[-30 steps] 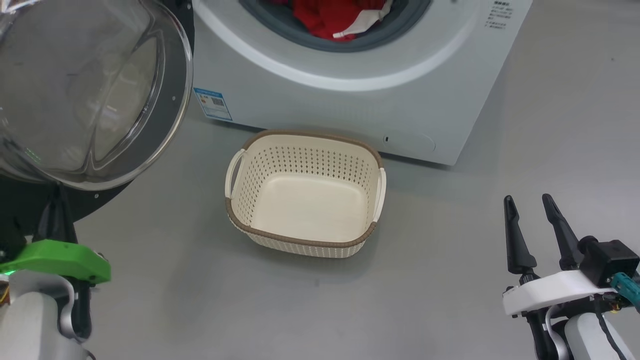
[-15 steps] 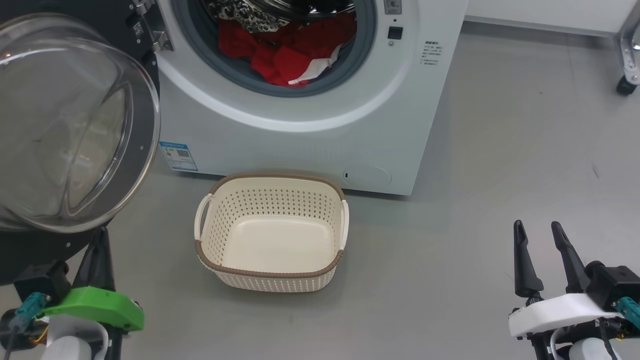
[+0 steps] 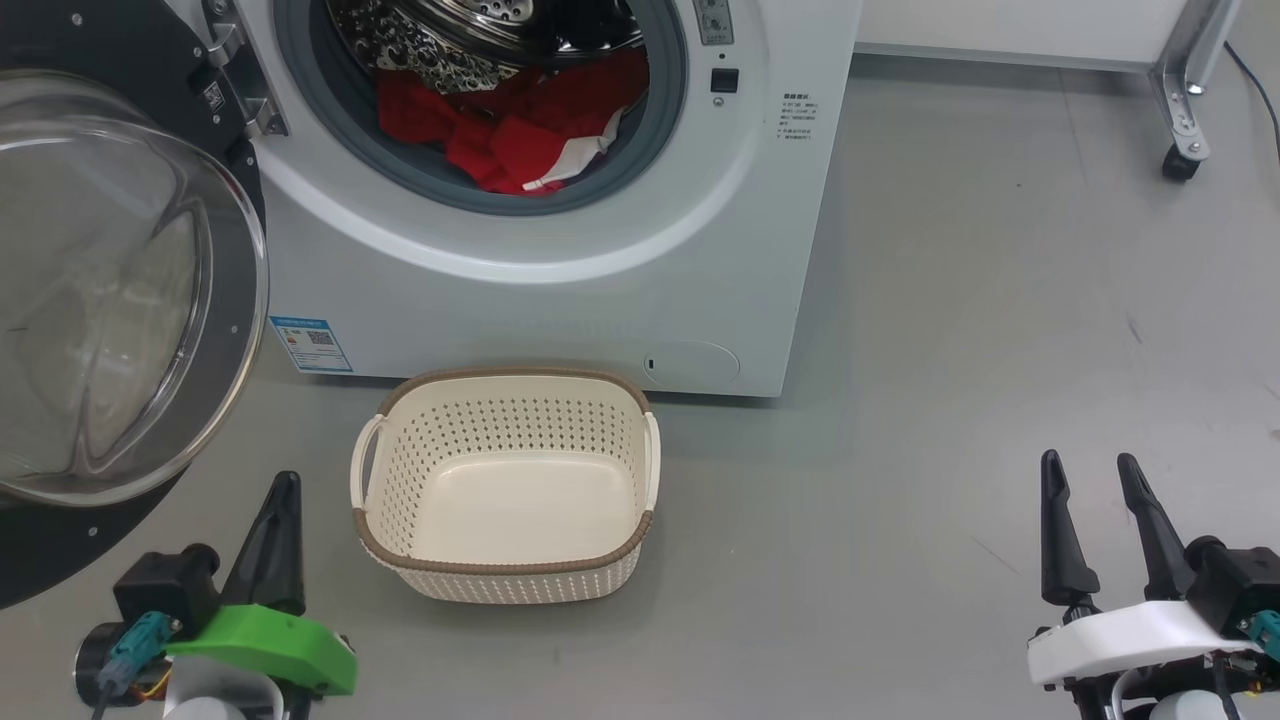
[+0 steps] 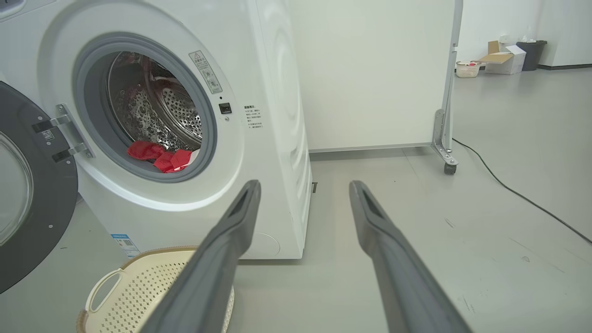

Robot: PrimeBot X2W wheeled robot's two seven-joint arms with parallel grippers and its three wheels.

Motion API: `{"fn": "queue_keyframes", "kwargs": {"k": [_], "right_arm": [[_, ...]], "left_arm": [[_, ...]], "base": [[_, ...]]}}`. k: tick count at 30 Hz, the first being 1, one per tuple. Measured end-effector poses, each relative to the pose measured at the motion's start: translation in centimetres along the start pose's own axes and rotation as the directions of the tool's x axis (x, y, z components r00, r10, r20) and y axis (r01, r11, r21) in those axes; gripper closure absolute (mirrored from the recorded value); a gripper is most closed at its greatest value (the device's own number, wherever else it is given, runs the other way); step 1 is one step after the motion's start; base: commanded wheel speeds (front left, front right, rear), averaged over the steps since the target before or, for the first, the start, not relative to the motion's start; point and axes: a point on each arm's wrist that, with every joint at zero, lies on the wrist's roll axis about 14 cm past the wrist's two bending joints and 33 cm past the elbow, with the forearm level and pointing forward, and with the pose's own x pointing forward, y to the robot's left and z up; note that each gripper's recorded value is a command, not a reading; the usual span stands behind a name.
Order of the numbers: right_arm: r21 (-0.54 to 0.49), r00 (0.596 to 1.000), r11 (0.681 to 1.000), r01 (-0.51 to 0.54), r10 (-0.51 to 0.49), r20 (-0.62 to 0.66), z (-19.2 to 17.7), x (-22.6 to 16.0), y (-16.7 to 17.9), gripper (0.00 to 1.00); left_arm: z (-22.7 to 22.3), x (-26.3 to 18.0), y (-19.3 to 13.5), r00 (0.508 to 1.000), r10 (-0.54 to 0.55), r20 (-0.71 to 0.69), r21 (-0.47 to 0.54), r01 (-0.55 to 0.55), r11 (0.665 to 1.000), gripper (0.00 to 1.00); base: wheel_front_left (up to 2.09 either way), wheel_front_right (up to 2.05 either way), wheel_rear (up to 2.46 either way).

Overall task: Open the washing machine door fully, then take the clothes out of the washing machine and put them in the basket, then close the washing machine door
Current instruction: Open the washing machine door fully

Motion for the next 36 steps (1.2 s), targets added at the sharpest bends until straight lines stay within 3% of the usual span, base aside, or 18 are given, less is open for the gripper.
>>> {"fn": "queue_keyframes", "kwargs": {"k": [5,7,8,36], "right_arm": [[-0.002,1.0,1.0,-0.001,0.001,0.009,0.3,0.0,0.0,0.0],[-0.009,1.0,1.0,-0.002,0.002,0.01,0.3,-0.1,0.0,0.0],[-0.009,1.0,1.0,-0.003,0.003,0.011,0.4,-0.1,0.1,0.0],[-0.055,1.0,0.998,-0.014,0.014,0.0,0.2,-0.8,0.0,0.0]], "left_arm": [[-0.4,-0.4,-0.8,1.0,-0.029,-0.01,0.003,0.029,1.0,1.0],[-0.6,-0.6,-1.1,0.999,-0.036,-0.011,-0.007,0.036,0.999,0.05],[-0.5,-0.7,-1.2,0.999,-0.037,-0.006,-0.01,0.037,0.999,0.0],[-0.3,-1.4,-2.3,0.998,-0.067,0.009,-0.029,0.067,0.997,0.0]], "base": [[0.0,0.0,0.0],[0.0,0.0,0.0],[0.0,0.0,0.0],[0.0,0.0,0.0]]}}
